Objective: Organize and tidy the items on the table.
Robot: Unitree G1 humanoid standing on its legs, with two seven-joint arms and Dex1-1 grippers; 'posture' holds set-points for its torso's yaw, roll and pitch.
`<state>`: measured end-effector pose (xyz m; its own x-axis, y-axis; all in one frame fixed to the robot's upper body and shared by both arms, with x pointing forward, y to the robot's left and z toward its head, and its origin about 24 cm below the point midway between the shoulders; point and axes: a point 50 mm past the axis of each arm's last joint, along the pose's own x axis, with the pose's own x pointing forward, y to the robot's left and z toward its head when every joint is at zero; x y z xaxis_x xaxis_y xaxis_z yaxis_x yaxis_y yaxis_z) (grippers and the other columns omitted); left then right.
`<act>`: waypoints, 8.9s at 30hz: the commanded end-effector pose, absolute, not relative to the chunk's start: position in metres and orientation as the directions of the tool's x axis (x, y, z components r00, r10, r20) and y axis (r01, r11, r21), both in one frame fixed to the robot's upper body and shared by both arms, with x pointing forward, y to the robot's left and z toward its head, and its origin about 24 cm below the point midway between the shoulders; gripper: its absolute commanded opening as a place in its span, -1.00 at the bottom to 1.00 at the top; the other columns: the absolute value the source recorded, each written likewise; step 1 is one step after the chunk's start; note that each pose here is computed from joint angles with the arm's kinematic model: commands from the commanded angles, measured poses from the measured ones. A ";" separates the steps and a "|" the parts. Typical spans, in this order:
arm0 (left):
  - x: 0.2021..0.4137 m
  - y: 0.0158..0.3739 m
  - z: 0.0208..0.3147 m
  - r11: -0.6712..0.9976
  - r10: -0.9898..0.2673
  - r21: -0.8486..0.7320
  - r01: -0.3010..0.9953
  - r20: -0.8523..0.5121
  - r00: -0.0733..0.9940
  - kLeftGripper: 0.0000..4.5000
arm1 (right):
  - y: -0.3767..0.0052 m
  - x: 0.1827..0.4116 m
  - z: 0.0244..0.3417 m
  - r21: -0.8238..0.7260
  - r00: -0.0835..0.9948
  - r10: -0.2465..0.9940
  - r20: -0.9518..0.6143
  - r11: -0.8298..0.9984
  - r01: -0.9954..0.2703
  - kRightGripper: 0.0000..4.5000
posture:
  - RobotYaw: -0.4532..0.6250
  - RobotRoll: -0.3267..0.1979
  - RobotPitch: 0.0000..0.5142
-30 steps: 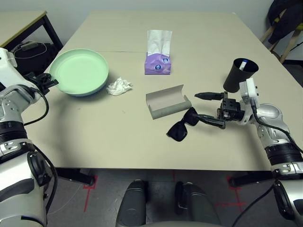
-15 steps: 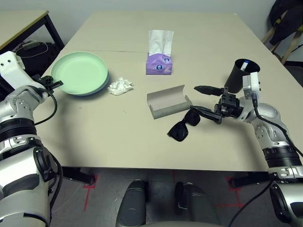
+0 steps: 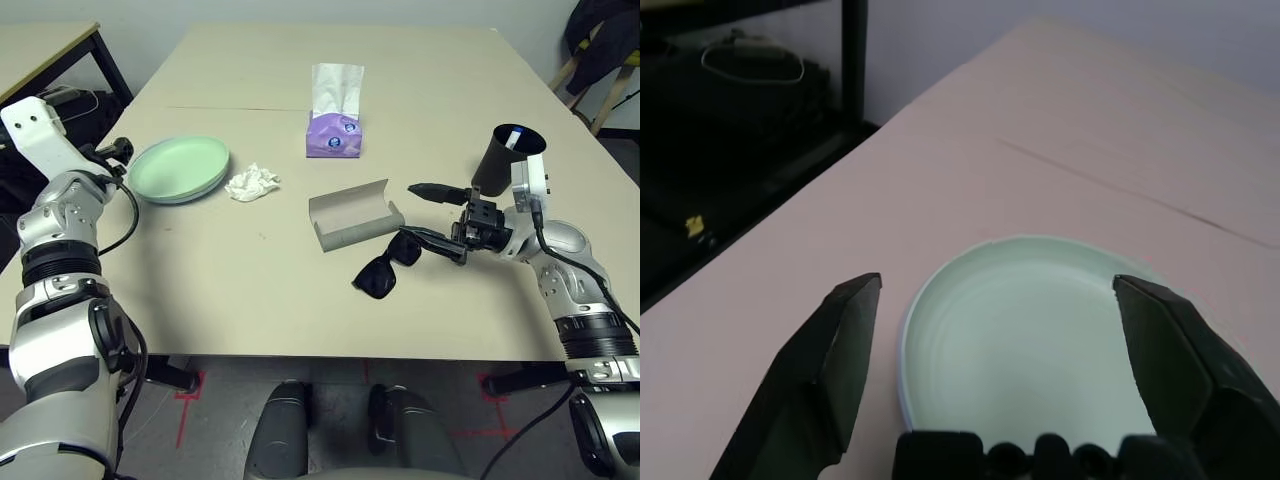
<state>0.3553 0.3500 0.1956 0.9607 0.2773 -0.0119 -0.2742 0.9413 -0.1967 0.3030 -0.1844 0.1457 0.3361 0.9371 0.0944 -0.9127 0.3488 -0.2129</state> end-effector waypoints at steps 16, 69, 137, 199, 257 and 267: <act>0.339 0.290 0.197 0.960 -0.279 0.054 0.274 0.116 0.953 0.99 | -0.188 0.305 0.146 -0.196 0.368 0.923 0.112 0.384 -0.902 1.00 | 0.12 0.25 -0.62; 0.383 0.241 0.130 0.849 -0.427 0.181 0.497 -0.320 0.846 -0.84 | -0.180 0.297 0.138 -0.193 0.446 0.890 0.097 0.456 -0.868 1.00 | -0.01 0.25 -0.60; 0.372 0.258 0.203 0.840 -0.514 0.273 0.469 0.122 0.849 0.99 | -0.175 0.301 0.141 -0.173 0.487 0.862 0.143 0.506 -0.845 1.00 | 0.02 0.25 -0.58; 0.269 0.199 0.130 0.259 -0.958 0.257 0.931 -0.057 0.283 0.99 | -0.103 0.308 0.212 -0.610 0.233 0.574 -0.785 -0.650 -0.453 1.00 | 0.26 0.25 -0.27; 0.261 0.196 0.124 0.105 -0.972 0.187 0.977 -0.186 0.140 0.99 | -0.096 0.303 0.191 -0.505 0.205 0.464 -0.862 -0.753 -0.421 1.00 | 0.27 0.25 -0.32; 0.261 0.196 0.124 0.110 -0.972 0.188 0.976 -0.187 0.146 0.99 | -0.095 0.302 0.193 -0.496 0.207 0.451 -0.868 -0.782 -0.377 1.00 | 0.28 0.25 -0.33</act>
<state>0.2633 0.1966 0.1268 0.1531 -0.9737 -0.1689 0.9734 0.1191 0.1957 0.3048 -0.0984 0.1943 0.2186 0.4658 -0.8575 -0.4029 -0.7573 -0.5140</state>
